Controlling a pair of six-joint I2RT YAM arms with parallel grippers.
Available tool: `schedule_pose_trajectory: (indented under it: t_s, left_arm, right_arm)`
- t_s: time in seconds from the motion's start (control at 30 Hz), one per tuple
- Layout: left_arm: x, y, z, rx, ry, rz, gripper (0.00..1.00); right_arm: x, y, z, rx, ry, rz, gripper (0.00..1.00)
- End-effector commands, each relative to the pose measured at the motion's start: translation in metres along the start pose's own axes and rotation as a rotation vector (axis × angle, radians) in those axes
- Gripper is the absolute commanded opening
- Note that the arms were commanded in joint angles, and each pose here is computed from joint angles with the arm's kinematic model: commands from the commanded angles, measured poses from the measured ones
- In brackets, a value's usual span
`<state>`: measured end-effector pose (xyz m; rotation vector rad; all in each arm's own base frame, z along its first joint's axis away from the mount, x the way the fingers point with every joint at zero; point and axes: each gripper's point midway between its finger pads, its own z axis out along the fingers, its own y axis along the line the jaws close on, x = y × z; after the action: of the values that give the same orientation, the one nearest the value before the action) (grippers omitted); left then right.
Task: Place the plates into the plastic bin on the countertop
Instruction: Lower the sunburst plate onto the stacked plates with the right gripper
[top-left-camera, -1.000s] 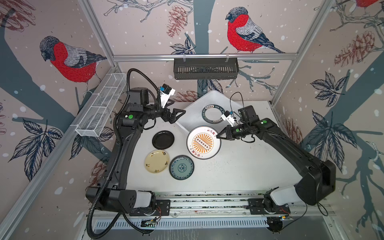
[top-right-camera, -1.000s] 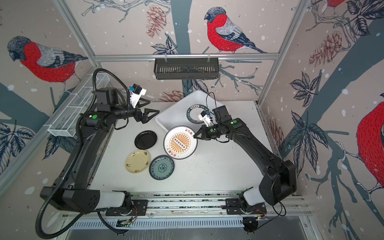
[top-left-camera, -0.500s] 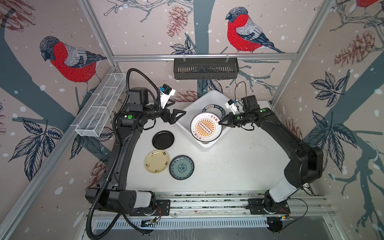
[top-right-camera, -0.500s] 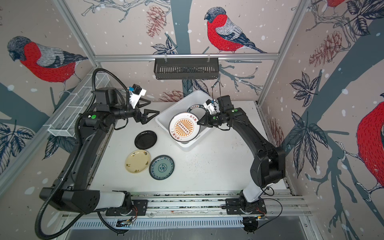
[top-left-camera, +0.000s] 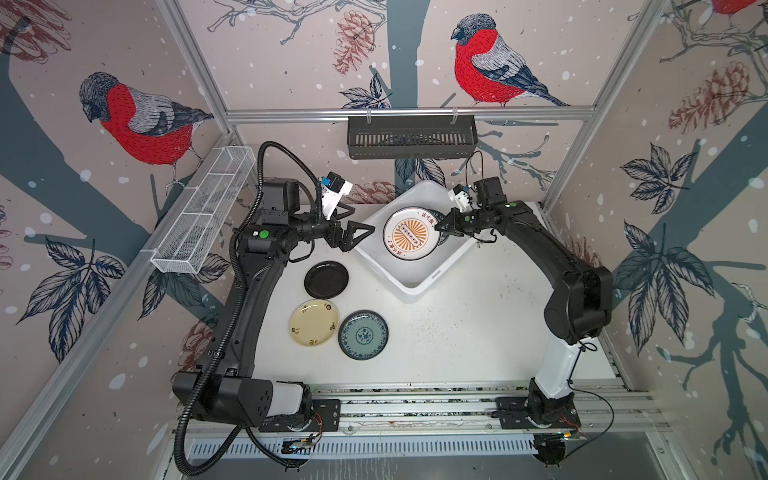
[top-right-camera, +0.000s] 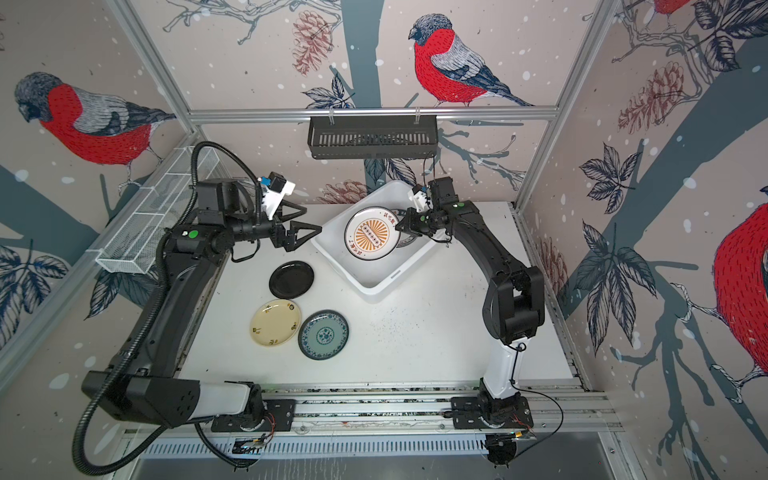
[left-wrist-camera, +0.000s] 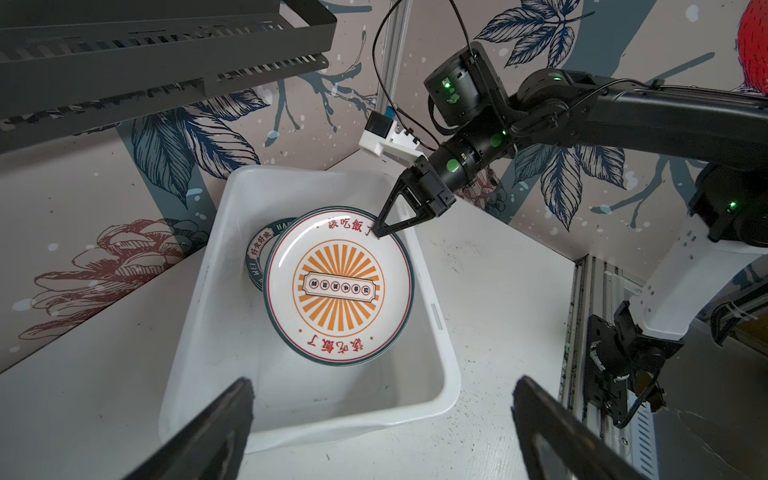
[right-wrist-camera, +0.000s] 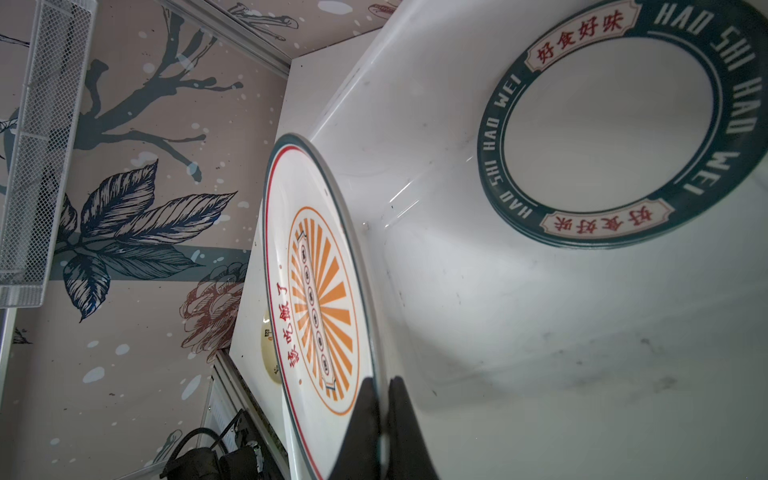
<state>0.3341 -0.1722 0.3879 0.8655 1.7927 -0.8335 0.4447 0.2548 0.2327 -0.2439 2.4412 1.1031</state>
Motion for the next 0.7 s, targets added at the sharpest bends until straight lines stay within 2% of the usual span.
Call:
schedule_pose_trajectory:
  t_s: [0.0,0.43,0.67]
  left_arm:
    - [-0.008,-0.001,0.001,0.025,-0.027,0.014,0.96]
    - [0.003,0.007,0.010,0.035,-0.005,-0.020,0.96]
    - [0.004,0.009,0.012,0.032,-0.001,-0.025,0.96]
  right_arm:
    - [-0.022,-0.008,0.002,0.009,-0.062,0.001,0.01]
    - [-0.058,-0.077,0.004,0.215,-0.167,0.069,0.01]
    - [-0.069,-0.105,0.018,0.267,-0.209,0.113,0.01]
